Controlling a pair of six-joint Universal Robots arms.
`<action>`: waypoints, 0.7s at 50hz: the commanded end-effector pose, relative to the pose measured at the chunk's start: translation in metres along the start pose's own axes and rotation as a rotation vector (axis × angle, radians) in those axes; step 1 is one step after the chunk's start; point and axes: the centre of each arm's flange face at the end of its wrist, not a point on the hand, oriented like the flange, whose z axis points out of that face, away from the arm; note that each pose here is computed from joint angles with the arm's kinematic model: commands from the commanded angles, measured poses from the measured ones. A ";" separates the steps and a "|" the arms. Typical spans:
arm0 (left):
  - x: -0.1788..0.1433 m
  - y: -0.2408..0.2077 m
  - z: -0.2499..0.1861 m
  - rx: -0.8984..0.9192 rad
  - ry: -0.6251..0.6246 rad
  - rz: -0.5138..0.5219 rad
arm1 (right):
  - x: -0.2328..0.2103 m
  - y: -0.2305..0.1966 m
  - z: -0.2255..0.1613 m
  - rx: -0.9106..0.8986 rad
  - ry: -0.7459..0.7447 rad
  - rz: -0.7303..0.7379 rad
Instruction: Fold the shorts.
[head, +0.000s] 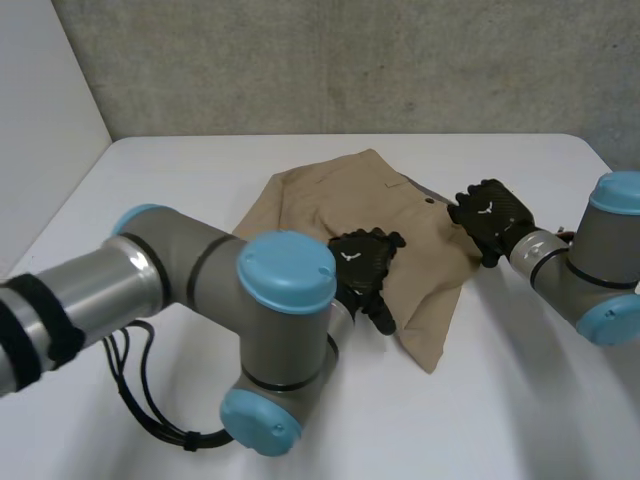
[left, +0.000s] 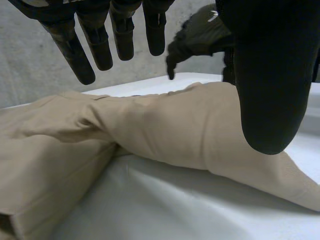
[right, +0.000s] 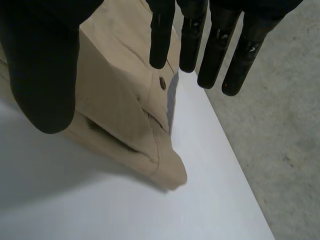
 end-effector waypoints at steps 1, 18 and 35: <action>0.009 0.010 0.009 -0.001 0.019 -0.006 | -0.009 0.006 0.006 0.021 -0.027 0.005; 0.008 0.026 0.035 0.028 -0.022 -0.043 | -0.003 -0.012 -0.007 0.044 -0.029 0.045; -0.036 -0.047 0.017 0.141 -0.180 -0.014 | 0.030 -0.084 -0.054 0.111 0.078 0.162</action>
